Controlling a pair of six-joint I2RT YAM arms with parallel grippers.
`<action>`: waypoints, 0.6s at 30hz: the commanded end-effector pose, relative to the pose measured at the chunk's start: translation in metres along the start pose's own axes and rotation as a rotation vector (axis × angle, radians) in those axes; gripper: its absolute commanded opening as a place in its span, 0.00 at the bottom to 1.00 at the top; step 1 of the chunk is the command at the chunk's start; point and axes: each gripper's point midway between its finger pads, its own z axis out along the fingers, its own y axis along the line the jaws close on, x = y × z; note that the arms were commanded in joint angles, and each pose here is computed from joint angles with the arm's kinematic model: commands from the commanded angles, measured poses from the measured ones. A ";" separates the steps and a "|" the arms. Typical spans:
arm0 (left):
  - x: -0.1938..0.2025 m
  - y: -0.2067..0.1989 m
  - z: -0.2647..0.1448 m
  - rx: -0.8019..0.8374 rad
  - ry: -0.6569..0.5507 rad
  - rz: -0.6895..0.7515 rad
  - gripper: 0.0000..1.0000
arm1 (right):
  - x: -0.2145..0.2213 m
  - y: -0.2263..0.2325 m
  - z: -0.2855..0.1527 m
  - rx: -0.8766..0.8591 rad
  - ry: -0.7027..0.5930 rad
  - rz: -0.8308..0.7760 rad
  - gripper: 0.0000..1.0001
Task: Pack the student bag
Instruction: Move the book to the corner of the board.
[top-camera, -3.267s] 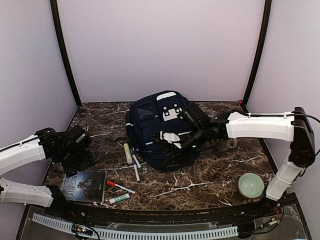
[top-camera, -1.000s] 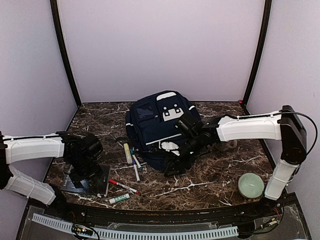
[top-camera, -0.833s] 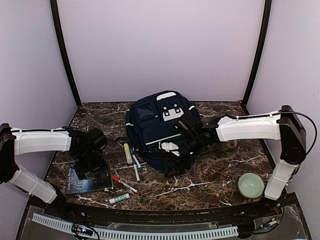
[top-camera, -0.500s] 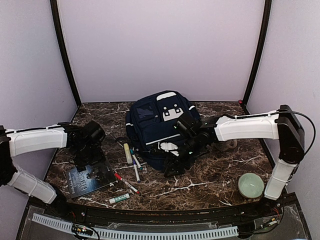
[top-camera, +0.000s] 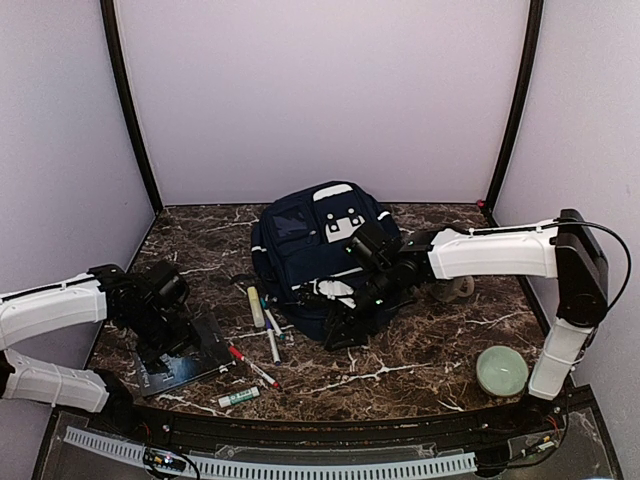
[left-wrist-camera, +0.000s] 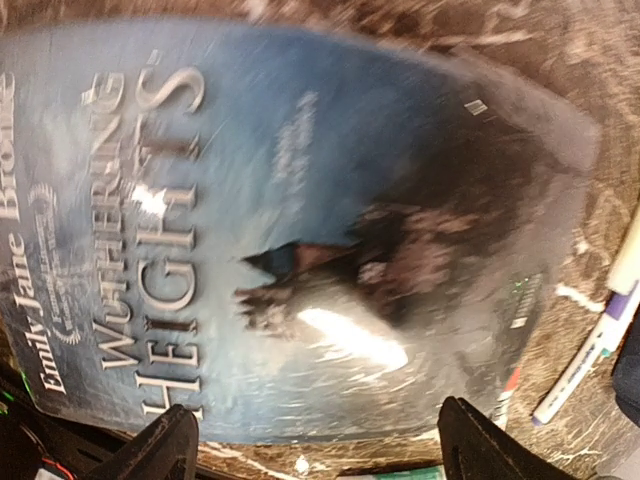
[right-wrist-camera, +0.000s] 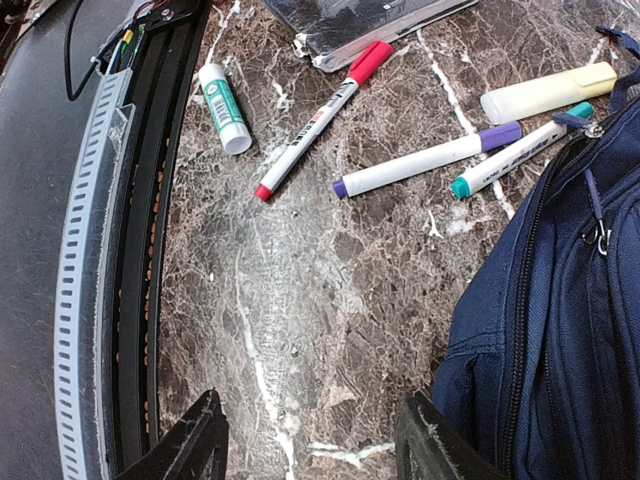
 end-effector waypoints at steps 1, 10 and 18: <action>0.026 0.015 0.010 -0.003 0.124 -0.091 0.86 | 0.001 0.000 0.000 -0.001 -0.001 -0.006 0.57; 0.049 0.030 0.020 0.025 0.222 -0.211 0.87 | 0.004 0.000 0.001 -0.006 0.005 -0.010 0.57; 0.050 0.035 0.022 0.026 0.215 -0.254 0.87 | 0.005 0.001 0.002 -0.012 0.008 -0.011 0.57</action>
